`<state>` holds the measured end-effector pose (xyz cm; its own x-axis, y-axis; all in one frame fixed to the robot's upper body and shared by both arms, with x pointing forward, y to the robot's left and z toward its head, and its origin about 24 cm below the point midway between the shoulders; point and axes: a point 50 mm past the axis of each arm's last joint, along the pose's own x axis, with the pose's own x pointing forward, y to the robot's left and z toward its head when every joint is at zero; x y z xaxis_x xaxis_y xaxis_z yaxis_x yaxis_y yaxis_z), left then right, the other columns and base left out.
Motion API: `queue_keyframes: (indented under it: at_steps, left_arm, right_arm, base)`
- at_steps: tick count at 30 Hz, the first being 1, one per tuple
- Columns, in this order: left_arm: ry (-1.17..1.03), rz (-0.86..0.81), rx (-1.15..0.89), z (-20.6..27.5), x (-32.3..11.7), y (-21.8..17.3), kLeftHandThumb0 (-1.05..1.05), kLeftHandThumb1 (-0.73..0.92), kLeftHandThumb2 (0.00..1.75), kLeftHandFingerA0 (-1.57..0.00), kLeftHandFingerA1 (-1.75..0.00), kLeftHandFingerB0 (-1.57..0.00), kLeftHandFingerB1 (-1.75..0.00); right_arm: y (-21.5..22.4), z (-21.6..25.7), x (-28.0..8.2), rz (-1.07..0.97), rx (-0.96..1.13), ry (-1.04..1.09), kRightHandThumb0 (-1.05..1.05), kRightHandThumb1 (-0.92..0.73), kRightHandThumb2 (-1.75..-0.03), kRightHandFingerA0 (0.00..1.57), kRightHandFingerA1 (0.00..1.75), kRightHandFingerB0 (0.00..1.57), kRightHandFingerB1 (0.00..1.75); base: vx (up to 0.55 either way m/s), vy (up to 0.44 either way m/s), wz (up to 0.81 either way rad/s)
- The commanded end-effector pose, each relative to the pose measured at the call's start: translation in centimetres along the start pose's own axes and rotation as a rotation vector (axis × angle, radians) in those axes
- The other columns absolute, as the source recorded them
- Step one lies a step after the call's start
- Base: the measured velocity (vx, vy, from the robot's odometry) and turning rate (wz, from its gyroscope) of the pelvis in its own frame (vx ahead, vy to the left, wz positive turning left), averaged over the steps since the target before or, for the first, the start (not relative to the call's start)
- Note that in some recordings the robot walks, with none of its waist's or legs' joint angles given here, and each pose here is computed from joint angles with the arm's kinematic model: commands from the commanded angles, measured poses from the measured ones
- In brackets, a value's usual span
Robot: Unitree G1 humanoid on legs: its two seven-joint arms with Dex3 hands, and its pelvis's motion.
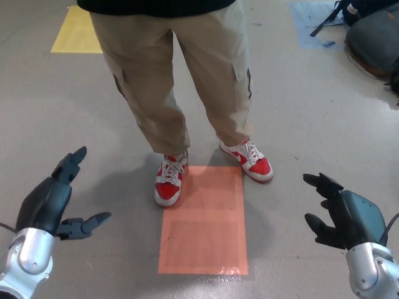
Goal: The robot recieved a bottle of protein shake from a person using its left hand and then shake the protein up and down 2 two times and hand it back to the person
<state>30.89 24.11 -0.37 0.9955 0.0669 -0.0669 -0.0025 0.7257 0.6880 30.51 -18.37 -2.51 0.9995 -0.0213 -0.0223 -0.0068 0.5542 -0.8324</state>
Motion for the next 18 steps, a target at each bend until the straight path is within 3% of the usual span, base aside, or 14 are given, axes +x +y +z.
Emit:
queue_keyframes:
  at_steps: [1,2,3,9,14,16,18]
  left_arm:
    - [-0.003,0.075,-0.064,0.4,0.3,0.7,-0.4,0.43,0.68,-0.05,-0.24,0.0,-0.09]
    - [-0.013,0.085,-0.059,0.4,0.3,0.6,-0.4,0.43,0.68,-0.05,-0.24,0.0,-0.09]
    - [-0.019,0.091,-0.051,0.5,0.3,0.6,-0.43,0.49,0.55,-0.09,-0.25,0.0,-0.14]
    - [-0.099,0.005,0.12,0.6,-0.1,0.3,-0.35,0.55,0.56,-0.19,-0.3,0.0,-0.14]
    - [-0.116,-0.118,0.323,-0.1,-0.5,-0.2,-0.5,0.7,0.61,-0.15,-0.28,0.0,-0.06]
    - [-0.102,-0.129,0.344,-0.5,-0.7,-0.5,-0.5,0.65,0.66,-0.14,-0.29,0.0,-0.02]
    - [-0.113,-0.12,0.358,-0.6,-1.0,-0.6,-0.52,0.7,0.61,-0.15,-0.28,0.0,-0.09]
  right_arm:
    - [-0.7,0.1,0.4,-0.042,0.015,-0.009,-0.23,-0.74,-0.62,0.63,0.39,0.32,0.32]
    - [-0.8,0.2,0.4,-0.042,0.019,-0.009,-0.23,-0.74,-0.62,0.63,0.39,0.32,0.32]
    - [-0.9,0.2,0.5,-0.045,0.021,-0.012,-0.22,-0.74,-0.62,0.63,0.39,0.32,0.32]
    - [-0.9,0.3,0.5,-0.049,0.009,-0.019,-0.23,-0.74,-0.62,0.62,0.39,0.32,0.32]
    - [-0.2,0.1,-0.1,-0.03,0.005,-0.015,-0.23,-0.74,-0.62,0.63,0.39,0.32,0.32]
    - [0.0,-0.1,-0.3,-0.022,-0.004,-0.015,-0.23,-0.74,-0.63,0.63,0.4,0.33,0.33]
    - [0.1,-0.2,-0.4,-0.017,0.0,-0.013,-0.23,-0.74,-0.62,0.63,0.4,0.33,0.32]
  base:
    - [0.0,0.0,0.0]
    - [0.0,0.0,0.0]
    - [0.0,0.0,0.0]
    - [0.0,0.0,0.0]
    - [0.0,0.0,0.0]
    - [0.0,0.0,0.0]
    - [0.0,0.0,0.0]
